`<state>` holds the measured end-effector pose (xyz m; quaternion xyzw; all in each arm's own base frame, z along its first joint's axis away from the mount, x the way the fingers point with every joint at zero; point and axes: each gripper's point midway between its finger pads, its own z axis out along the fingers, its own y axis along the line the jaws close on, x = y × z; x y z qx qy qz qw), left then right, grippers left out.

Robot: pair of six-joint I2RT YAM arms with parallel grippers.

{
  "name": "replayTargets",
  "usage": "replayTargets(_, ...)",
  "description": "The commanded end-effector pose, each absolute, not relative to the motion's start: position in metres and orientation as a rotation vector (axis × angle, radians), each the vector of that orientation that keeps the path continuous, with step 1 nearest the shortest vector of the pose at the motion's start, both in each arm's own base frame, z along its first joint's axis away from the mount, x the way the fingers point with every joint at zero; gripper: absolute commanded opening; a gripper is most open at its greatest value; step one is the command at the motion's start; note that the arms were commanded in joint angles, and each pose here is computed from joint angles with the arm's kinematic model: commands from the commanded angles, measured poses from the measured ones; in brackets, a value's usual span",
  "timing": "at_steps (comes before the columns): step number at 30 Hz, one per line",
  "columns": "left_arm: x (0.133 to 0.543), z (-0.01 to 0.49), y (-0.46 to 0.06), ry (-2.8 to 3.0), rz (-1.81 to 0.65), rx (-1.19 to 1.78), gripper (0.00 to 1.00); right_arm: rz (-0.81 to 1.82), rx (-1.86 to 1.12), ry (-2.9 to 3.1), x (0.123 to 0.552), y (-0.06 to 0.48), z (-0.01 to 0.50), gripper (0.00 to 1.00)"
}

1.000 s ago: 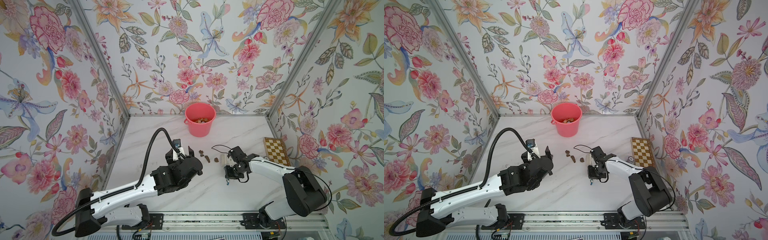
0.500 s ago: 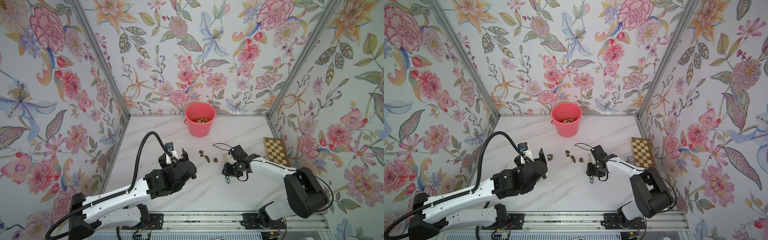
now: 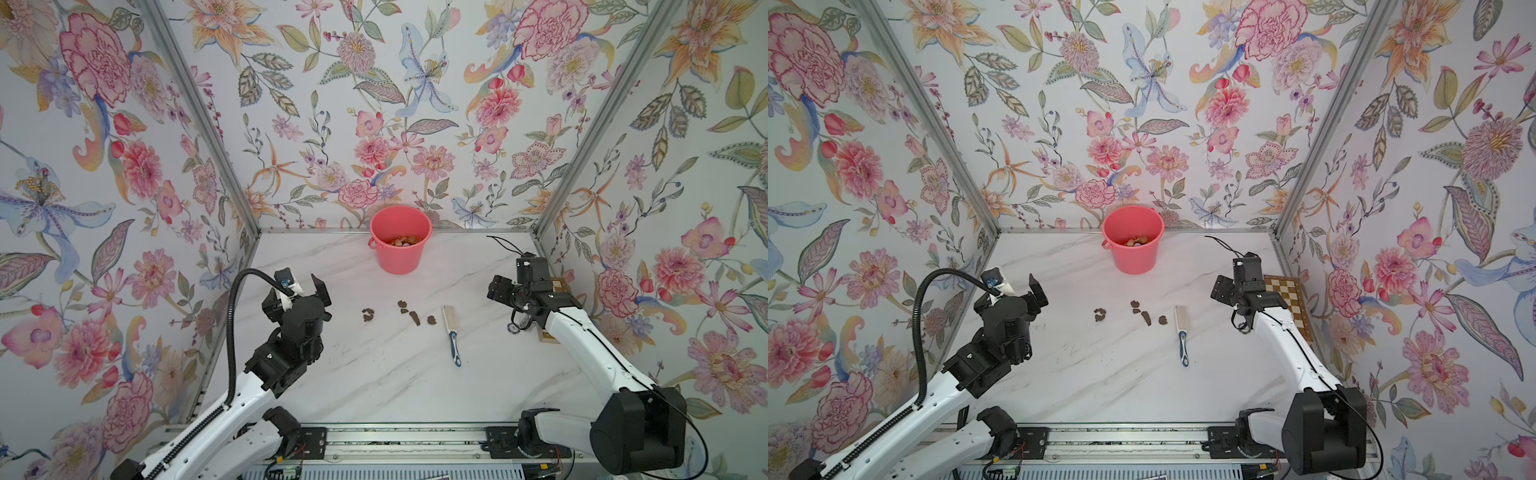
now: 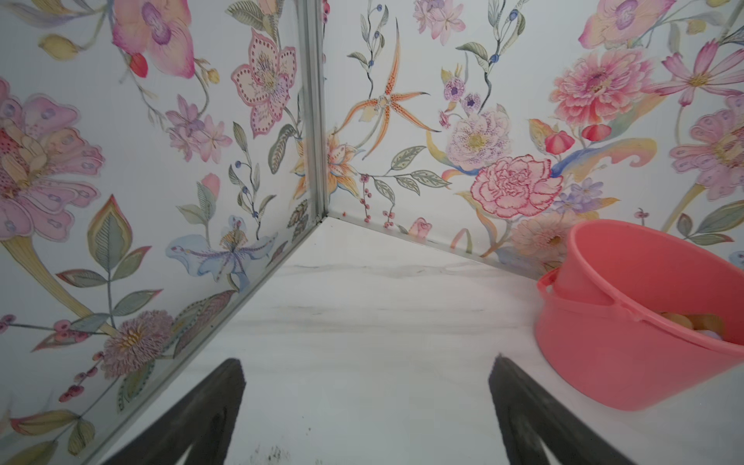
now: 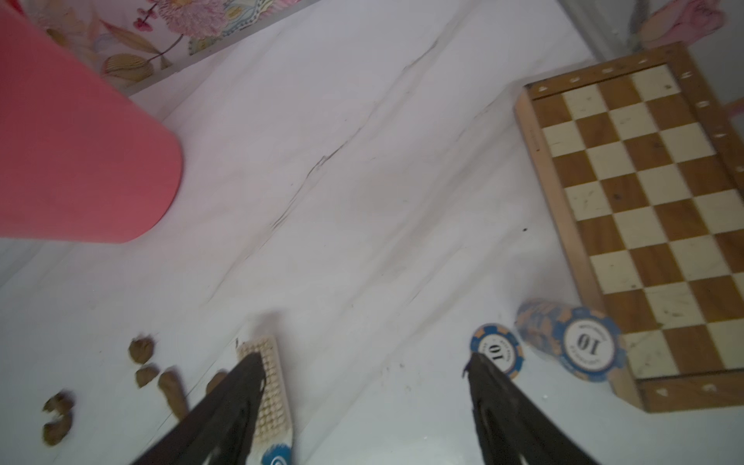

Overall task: Brush the soil off the hand trowel and place it into the bucket
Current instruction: Reset both arms

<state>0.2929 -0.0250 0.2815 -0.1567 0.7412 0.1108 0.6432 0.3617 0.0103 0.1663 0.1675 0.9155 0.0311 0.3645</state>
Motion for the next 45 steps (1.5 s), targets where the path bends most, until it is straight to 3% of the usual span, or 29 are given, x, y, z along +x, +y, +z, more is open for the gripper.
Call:
replayTargets(1,0.31,0.276,-0.02,1.626,0.278,-0.265,0.99,-0.083,0.513,2.288,0.368,-0.034,0.164,0.96)
replayTargets(8,0.326,0.205,0.025,1.627,0.389,-0.312,0.99,-0.207,0.673,2.182,0.36,-0.086,0.146,0.99)
replayTargets(17,0.35,0.146,0.049,1.667,0.479,-0.301,0.99,-0.187,0.492,1.95,0.366,-0.081,0.136,0.99)
replayTargets(23,0.369,0.14,0.043,1.671,0.427,-0.255,0.99,-0.096,0.446,1.925,0.37,-0.069,0.109,0.99)
replayTargets(29,0.38,0.127,0.041,1.721,0.321,-0.217,0.99,-0.072,0.314,1.889,0.39,-0.058,0.116,0.99)
replayTargets(45,0.377,0.121,0.045,1.704,0.315,-0.223,0.99,-0.055,0.22,1.816,0.387,-0.046,0.103,0.99)
